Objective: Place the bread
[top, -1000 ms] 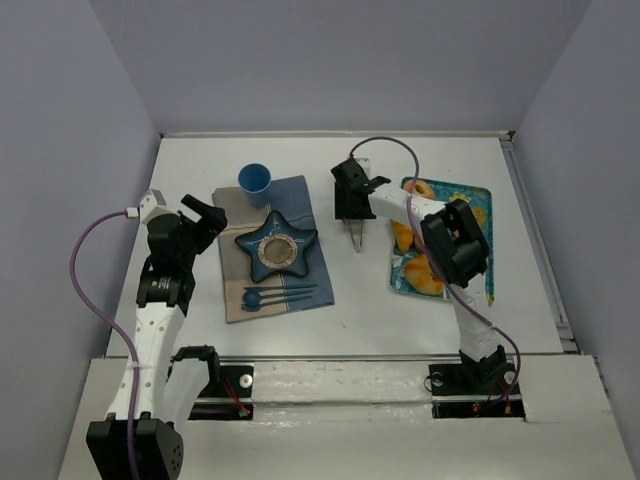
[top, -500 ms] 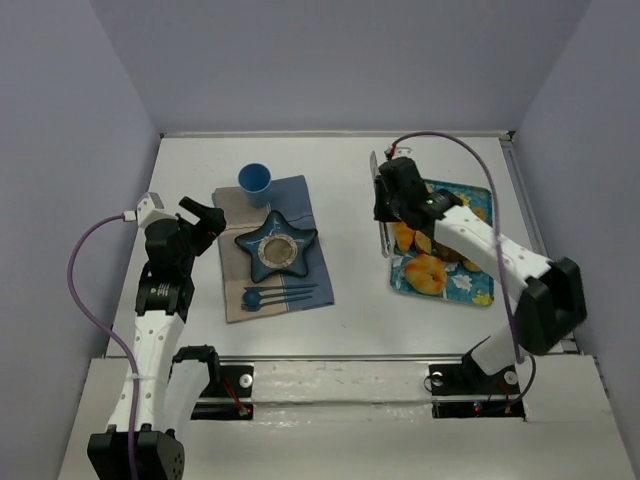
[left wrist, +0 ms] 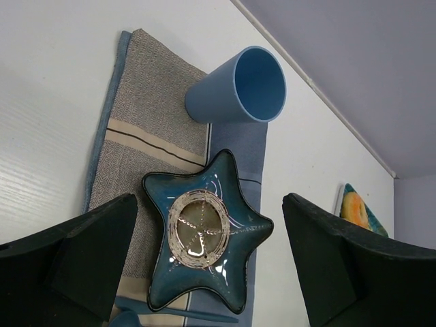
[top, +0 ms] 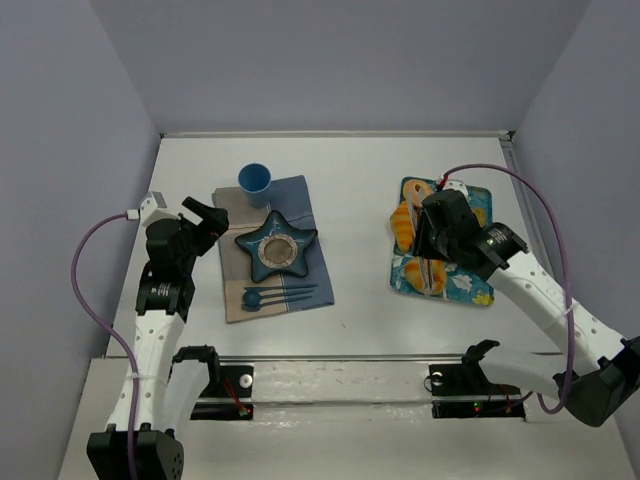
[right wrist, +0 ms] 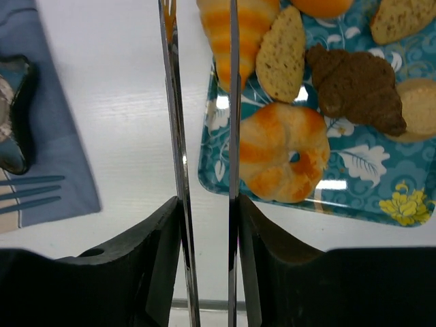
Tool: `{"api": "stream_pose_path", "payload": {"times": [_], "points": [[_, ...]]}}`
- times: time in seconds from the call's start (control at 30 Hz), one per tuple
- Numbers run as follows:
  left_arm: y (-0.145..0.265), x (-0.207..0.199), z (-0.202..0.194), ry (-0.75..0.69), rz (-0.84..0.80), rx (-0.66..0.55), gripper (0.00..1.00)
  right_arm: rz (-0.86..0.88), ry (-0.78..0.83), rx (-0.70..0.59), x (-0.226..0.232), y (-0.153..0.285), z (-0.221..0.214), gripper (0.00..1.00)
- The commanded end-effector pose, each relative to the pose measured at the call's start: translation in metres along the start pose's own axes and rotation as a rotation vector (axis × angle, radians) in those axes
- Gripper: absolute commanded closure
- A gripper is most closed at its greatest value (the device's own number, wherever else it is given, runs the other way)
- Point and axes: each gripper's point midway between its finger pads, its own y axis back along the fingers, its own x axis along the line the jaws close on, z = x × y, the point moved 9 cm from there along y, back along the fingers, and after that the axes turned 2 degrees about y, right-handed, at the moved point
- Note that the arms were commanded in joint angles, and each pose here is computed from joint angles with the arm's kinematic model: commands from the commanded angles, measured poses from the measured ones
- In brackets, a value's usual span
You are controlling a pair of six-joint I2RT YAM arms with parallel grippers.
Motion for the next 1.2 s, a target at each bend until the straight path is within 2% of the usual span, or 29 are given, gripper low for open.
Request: {"api": "stream_pose_path", "payload": {"times": [0.0,0.27,0.37,0.83,1.17], "points": [[-0.002,-0.004,0.000,-0.001,-0.052,-0.010,0.01,-0.039,0.028,0.114,-0.004,0.000,-0.016,0.56],[-0.002,-0.004,-0.001,0.001,-0.053,-0.007,0.01,-0.091,0.080,0.138,0.000,-0.015,-0.010,0.37],[-0.002,-0.003,-0.001,0.001,-0.051,-0.007,0.01,-0.110,0.089,0.139,0.000,-0.023,-0.007,0.34],[-0.005,-0.002,-0.001,0.000,-0.039,-0.008,0.01,-0.121,0.091,0.106,-0.005,-0.069,0.018,0.30],[-0.006,-0.001,-0.002,-0.001,-0.028,-0.008,0.01,-0.009,0.125,0.137,0.007,-0.093,0.023,0.32]]}}
